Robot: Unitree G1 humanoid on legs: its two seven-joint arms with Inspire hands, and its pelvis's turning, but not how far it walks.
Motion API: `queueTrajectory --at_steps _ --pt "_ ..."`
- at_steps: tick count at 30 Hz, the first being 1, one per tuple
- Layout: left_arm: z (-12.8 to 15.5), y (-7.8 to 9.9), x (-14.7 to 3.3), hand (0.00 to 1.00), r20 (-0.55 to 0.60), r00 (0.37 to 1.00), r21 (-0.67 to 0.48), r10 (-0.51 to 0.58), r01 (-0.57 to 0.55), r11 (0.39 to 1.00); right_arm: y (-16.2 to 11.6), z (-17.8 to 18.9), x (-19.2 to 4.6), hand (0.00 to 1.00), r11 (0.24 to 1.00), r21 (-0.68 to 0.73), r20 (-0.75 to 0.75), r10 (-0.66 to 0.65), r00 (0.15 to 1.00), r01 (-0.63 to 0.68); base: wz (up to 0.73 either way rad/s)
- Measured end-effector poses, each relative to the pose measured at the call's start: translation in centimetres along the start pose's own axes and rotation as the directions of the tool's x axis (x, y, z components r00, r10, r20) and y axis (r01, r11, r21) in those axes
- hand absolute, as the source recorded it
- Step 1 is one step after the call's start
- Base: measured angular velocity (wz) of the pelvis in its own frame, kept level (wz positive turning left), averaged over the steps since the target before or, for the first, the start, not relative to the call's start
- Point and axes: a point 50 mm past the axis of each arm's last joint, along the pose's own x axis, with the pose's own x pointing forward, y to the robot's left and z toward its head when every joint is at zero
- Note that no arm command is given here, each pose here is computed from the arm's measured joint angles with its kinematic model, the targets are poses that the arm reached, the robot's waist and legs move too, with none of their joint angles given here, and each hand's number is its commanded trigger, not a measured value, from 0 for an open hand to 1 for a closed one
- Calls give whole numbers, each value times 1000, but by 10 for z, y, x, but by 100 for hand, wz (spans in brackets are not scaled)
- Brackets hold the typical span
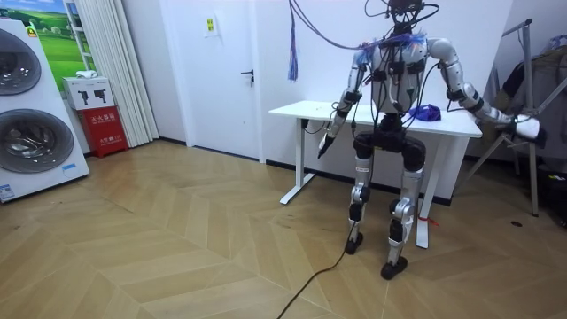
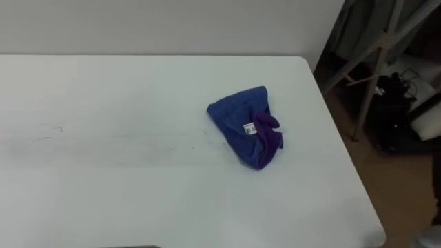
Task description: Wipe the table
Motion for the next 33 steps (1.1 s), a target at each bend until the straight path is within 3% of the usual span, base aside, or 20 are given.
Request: queueTrajectory --at_steps 5,8,13,15,18,21,27,33 --pt "-10 4 -1 0 -39 999 -8 10 -11 1000 -31 -71 -11 0 982 128 -318 -92 944 139 0" --pt "-13 1 -2 0 -52 999 -16 5 -6 1000 -44 -110 -26 0 982 83 -441 -115 890 168 -2" --pt "-25 -5 -3 0 -123 992 2 -17 18 1000 -53 -163 -58 0 998 -55 -609 -62 791 36 -4" --pt "-27 -11 -4 0 -133 990 37 -39 44 998 -49 -177 -71 0 972 -191 -637 -15 771 -139 0" --pt "-23 -19 -3 0 -132 989 77 -72 82 994 -32 -182 -79 0 878 -320 -640 77 765 -356 0" --pt "-22 -26 -3 0 -129 987 112 -96 111 988 -7 -174 -79 0 800 -371 -618 167 768 -472 -2" --pt "-21 -40 -4 0 -133 985 164 -114 135 977 27 -158 -80 0 626 -524 -548 272 791 -578 2" --pt "-18 -54 -6 0 -116 987 171 -109 128 977 62 -143 -87 0 589 -529 -473 393 789 -611 5"
